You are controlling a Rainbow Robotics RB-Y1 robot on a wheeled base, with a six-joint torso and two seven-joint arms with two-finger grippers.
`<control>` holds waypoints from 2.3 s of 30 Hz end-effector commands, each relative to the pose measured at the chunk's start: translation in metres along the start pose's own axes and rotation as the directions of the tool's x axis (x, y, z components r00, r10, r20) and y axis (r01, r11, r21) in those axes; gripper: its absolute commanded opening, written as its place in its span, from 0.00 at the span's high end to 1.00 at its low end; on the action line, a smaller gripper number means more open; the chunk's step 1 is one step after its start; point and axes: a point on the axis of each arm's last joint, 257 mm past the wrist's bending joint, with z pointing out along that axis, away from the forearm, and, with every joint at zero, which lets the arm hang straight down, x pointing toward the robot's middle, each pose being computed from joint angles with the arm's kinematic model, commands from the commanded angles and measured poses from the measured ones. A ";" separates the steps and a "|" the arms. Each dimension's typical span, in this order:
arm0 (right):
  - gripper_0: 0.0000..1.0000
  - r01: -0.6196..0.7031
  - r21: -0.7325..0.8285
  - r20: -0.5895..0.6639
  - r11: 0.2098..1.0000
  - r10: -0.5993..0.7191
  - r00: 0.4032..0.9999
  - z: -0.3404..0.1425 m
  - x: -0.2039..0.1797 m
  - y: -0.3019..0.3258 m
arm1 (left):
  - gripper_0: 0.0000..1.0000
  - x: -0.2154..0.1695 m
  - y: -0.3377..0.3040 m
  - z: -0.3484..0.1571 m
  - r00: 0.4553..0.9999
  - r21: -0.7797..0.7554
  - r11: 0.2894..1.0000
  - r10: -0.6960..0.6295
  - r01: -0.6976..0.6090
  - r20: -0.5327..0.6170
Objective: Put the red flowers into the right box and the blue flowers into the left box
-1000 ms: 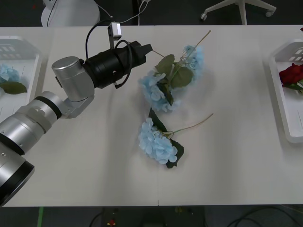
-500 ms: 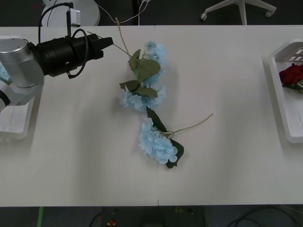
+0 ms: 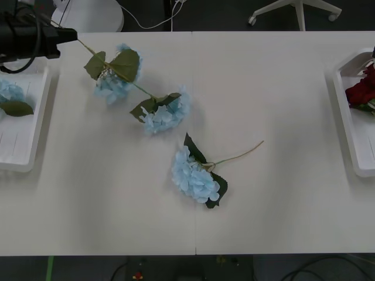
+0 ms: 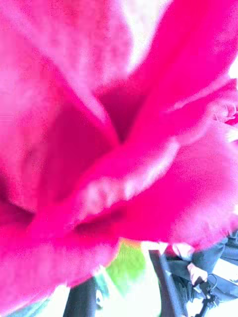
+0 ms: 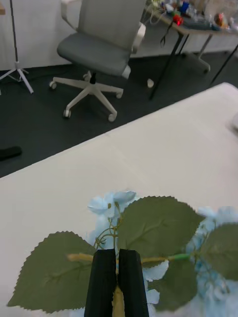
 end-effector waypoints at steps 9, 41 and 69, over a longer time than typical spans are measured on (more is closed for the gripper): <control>0.05 -0.018 -0.061 0.089 0.998 0.024 0.996 -0.018 -0.020 -0.033 | 1.00 0.021 0.032 -0.151 0.935 0.013 0.984 0.173 -0.178 -0.310; 0.02 0.932 0.282 0.578 0.229 -0.816 0.026 -0.289 -0.113 0.197 | 0.00 0.041 -0.066 -0.083 0.964 0.330 0.941 0.147 -0.066 -0.224; 0.02 0.921 0.389 0.647 0.005 -0.714 -0.269 -0.331 -0.105 0.409 | 0.00 0.006 -0.113 -0.143 0.929 0.547 0.805 -0.348 0.230 0.122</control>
